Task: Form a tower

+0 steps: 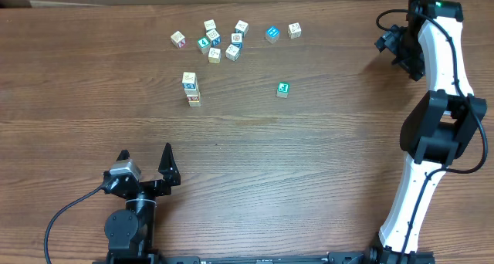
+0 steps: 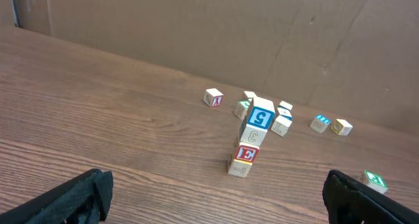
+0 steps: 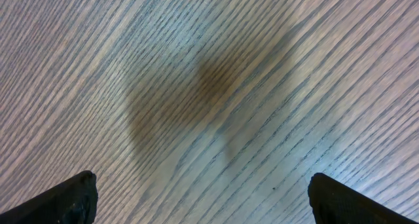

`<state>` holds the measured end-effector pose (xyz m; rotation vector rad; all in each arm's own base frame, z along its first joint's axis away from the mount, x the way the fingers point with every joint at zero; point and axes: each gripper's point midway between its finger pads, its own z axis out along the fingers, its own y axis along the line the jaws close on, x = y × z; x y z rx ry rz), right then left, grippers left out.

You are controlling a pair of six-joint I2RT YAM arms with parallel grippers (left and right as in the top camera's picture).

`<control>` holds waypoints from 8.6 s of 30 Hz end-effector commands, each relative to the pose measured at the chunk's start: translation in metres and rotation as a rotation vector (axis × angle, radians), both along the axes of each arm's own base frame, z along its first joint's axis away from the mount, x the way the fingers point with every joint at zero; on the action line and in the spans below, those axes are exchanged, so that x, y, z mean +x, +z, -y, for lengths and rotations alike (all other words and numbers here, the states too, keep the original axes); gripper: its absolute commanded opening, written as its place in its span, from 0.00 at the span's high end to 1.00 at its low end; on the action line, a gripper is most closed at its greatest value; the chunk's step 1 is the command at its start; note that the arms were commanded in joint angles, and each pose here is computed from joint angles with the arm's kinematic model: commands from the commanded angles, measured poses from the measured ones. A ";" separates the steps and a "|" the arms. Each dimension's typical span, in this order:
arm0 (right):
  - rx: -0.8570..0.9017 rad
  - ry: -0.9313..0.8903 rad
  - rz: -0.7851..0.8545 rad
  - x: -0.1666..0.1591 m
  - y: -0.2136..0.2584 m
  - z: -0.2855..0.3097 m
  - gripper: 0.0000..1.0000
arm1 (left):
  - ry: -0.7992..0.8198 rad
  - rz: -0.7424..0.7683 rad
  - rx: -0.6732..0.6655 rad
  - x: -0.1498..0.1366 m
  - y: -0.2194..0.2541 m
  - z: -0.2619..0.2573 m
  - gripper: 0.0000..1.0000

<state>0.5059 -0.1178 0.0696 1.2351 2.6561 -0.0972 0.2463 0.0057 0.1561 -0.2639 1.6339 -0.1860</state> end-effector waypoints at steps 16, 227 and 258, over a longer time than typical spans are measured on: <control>-0.014 -0.003 0.057 0.003 0.027 0.003 0.00 | 0.012 0.006 0.057 0.000 0.001 -0.003 0.01; 0.000 0.300 -0.075 -0.267 0.060 -0.124 0.00 | -0.016 -0.006 0.324 0.000 0.001 -0.002 0.00; 0.002 0.300 -0.127 -0.306 0.033 -0.119 0.00 | -0.016 -0.006 0.324 0.000 0.001 -0.002 0.00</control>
